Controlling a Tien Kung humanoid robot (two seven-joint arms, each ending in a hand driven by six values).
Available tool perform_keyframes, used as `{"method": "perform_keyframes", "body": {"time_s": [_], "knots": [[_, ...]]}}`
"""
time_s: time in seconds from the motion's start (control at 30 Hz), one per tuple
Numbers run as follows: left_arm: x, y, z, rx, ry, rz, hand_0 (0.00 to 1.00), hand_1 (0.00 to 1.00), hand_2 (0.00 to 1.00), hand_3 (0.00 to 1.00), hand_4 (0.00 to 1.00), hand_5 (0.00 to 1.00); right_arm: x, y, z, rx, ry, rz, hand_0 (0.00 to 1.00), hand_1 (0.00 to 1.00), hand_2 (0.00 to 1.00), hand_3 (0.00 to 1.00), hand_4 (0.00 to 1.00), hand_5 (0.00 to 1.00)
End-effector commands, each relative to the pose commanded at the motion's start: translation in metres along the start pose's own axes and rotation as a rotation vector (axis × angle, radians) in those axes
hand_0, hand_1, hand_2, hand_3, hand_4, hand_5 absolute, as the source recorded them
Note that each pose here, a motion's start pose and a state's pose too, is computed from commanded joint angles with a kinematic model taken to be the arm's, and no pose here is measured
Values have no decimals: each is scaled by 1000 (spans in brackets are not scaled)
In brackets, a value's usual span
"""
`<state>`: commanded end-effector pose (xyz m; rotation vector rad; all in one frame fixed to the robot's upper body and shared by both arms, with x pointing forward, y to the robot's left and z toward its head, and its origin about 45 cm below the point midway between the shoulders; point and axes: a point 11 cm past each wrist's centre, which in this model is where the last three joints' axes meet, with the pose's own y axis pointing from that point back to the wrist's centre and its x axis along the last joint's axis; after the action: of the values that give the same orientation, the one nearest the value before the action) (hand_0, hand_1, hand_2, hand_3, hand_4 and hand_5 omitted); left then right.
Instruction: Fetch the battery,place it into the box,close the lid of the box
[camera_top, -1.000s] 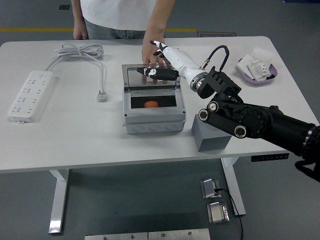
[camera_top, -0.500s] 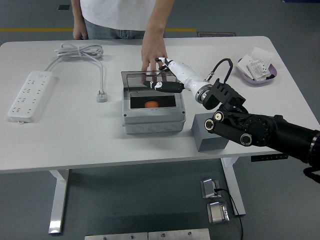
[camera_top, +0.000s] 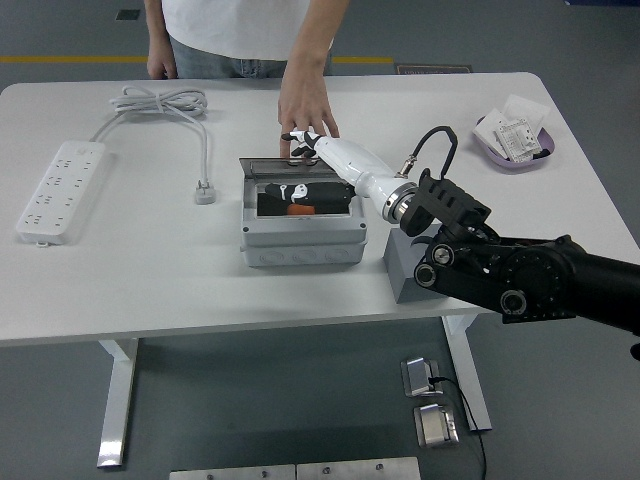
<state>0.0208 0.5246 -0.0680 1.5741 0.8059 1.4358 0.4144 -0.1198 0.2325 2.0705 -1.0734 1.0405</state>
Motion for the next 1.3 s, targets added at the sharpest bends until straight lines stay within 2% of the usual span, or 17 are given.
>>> {"method": "perform_keyframes", "body": {"time_s": [0.77,0.87,1.03,1.3], "knots": [[-3,0,-3,3,9,-6,617,700,639,639,709,181,-17,18,15,-26,-26,-51,812,758,790,946,909,832],[-4,0,-4,4,8,-7,617,700,639,639,709,181,-10,19,19,-35,-27,-33,812,758,790,946,909,832],[-5,0,-7,8,10,-7,615,700,638,639,710,181,15,24,27,-57,-15,11,802,759,791,947,907,833],[-10,0,-19,27,20,-10,616,700,639,639,710,180,51,48,50,-116,8,104,808,762,796,951,906,832]]}}
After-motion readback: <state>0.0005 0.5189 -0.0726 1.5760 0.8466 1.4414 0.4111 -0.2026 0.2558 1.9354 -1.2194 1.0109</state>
